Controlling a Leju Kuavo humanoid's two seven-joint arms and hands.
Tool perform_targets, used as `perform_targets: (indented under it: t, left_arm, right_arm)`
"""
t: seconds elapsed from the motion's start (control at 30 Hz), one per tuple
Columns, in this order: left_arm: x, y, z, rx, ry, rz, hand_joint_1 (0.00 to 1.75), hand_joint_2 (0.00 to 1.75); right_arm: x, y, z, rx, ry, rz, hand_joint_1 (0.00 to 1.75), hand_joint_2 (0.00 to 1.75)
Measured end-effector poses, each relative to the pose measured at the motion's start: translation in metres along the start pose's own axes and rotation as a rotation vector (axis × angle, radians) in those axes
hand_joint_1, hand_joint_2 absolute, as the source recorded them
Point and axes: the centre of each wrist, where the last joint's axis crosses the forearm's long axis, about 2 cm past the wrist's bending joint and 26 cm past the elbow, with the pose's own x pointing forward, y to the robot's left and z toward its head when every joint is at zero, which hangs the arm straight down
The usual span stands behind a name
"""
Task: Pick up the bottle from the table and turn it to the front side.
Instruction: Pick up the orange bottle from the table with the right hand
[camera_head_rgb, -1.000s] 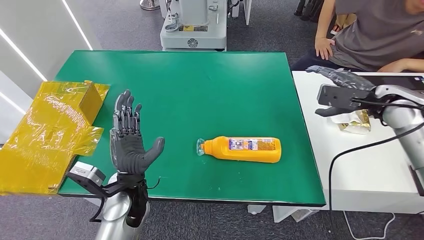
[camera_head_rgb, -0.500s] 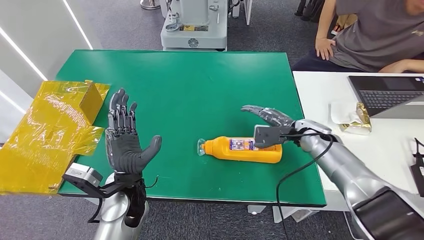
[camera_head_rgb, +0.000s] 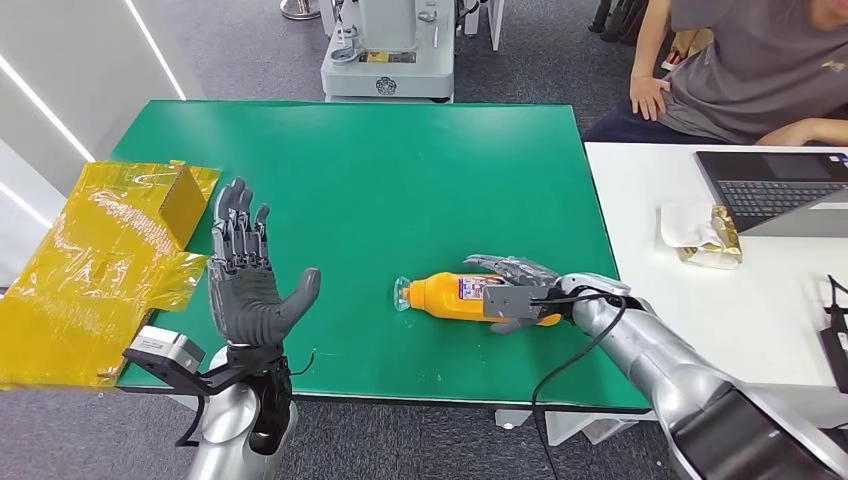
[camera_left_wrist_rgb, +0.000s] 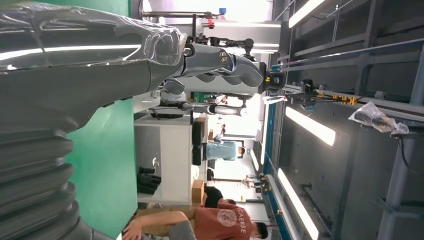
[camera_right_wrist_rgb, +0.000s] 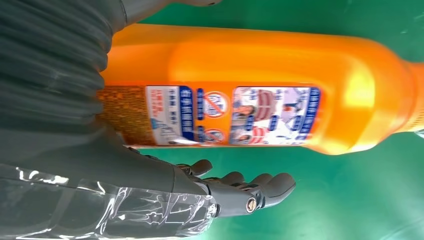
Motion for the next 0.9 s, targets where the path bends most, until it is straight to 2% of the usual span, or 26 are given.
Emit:
perform_targets:
  t: [0.57,0.9]
  left_arm:
    - [0.0,0.0,0.0,0.002,0.001,-0.005,0.0,1.75]
    - [0.0,0.0,0.0,-0.006,0.001,0.005,0.0,1.75]
  right_arm:
    - [0.0,0.004,-0.002,-0.008,0.018,0.027,0.0,1.75]
    - [-0.015,-0.004,0.015,-0.007,0.097,0.062,0.0,1.75]
